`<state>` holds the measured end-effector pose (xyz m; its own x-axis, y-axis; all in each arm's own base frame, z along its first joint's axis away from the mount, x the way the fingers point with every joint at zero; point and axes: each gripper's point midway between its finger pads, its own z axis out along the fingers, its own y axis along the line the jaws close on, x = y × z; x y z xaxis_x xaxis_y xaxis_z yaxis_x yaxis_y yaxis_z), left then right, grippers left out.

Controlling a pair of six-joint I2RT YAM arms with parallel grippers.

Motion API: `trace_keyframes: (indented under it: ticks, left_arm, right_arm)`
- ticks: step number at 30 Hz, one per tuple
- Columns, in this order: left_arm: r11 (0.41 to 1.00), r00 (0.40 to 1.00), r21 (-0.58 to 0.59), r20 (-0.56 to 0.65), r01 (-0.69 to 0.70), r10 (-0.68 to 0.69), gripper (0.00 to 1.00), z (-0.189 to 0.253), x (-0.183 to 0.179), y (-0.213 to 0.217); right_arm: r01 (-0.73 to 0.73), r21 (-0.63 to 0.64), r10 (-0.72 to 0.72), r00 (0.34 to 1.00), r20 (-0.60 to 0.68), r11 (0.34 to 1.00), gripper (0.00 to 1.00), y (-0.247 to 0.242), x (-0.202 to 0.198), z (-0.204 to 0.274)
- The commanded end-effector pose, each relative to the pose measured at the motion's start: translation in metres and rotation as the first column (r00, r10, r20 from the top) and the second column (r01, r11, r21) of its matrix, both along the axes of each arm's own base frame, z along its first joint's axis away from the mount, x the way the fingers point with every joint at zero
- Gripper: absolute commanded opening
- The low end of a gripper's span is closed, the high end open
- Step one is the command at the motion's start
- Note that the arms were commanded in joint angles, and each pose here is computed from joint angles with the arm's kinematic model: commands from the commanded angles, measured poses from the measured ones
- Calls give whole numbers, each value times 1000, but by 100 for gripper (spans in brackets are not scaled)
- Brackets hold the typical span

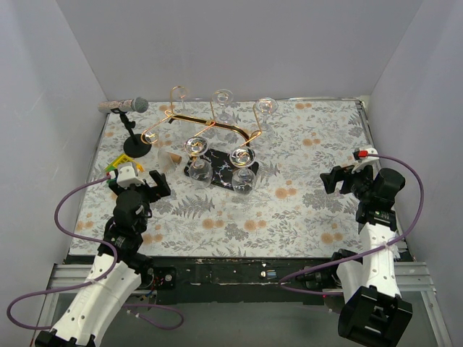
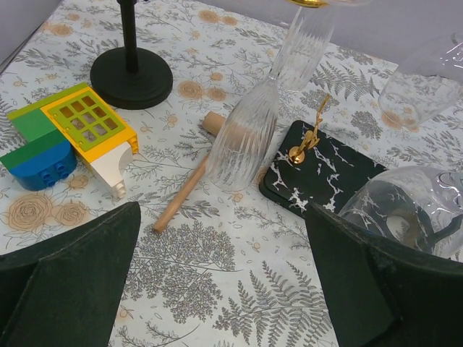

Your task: Place the wine glass upside down on the wine glass rack

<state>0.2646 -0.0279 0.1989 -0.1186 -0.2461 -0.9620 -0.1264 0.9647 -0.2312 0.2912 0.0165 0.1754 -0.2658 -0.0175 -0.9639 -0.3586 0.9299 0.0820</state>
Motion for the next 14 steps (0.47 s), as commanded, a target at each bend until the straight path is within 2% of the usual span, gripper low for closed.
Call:
trace_keyframes:
  ticks: [1,14]
  left_arm:
    - [1000,1000,-2,22,1,-1,98,13,-1,1]
    - [1000,1000,-3,28,-1,1,98,15,-2,2]
  right_arm:
    - [23,10,-23,999,35,1000,96,-4,4,7]
    - [23,10,-24,999,39,1000,96,-3,3,7]
